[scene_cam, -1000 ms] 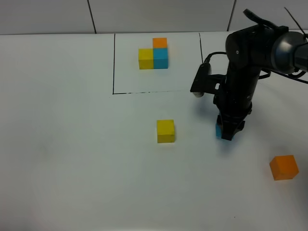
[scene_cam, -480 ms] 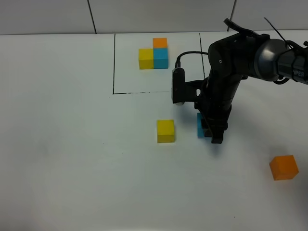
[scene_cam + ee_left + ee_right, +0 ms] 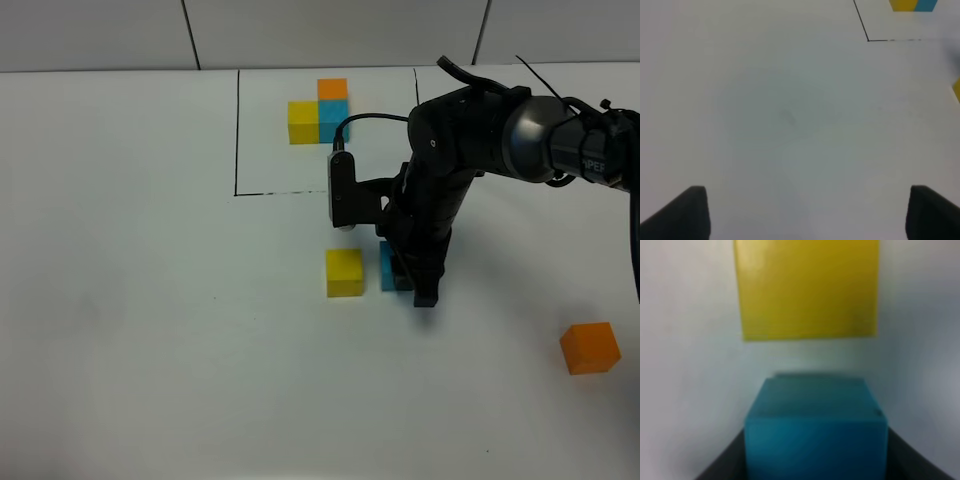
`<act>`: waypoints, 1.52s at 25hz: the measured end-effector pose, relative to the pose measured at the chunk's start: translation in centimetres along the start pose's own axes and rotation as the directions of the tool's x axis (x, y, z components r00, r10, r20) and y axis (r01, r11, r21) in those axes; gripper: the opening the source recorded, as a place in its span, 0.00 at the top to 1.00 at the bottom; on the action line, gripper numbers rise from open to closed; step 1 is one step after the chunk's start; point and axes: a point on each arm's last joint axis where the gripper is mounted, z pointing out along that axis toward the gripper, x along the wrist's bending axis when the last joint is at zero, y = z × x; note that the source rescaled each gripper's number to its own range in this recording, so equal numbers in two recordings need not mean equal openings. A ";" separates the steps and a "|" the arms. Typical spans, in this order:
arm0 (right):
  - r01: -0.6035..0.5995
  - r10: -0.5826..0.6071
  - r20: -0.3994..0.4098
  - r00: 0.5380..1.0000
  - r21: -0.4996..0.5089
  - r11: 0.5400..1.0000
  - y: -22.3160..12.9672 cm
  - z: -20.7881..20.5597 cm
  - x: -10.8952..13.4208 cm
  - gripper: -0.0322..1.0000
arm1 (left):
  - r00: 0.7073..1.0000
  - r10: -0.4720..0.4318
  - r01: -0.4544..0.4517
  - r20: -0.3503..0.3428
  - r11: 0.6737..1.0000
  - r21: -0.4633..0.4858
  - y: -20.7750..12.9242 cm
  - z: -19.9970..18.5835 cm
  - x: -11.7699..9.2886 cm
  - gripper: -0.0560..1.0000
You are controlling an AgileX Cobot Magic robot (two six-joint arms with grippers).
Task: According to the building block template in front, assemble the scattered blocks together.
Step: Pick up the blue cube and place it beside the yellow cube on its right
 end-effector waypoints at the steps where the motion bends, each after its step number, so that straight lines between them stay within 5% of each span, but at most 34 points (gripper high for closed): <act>1: 0.003 -0.003 -0.002 1.000 0.000 1.000 0.2 0.2 0.1 0.95 | 1.000 0.000 0.000 0.000 1.000 0.000 0.0 0.0 0.0 0.30; 38: 0.014 -0.014 -0.007 1.000 -0.017 1.000 1.4 1.9 0.5 0.95 | 1.000 -0.002 0.002 0.000 1.000 -0.001 0.0 0.0 0.0 0.31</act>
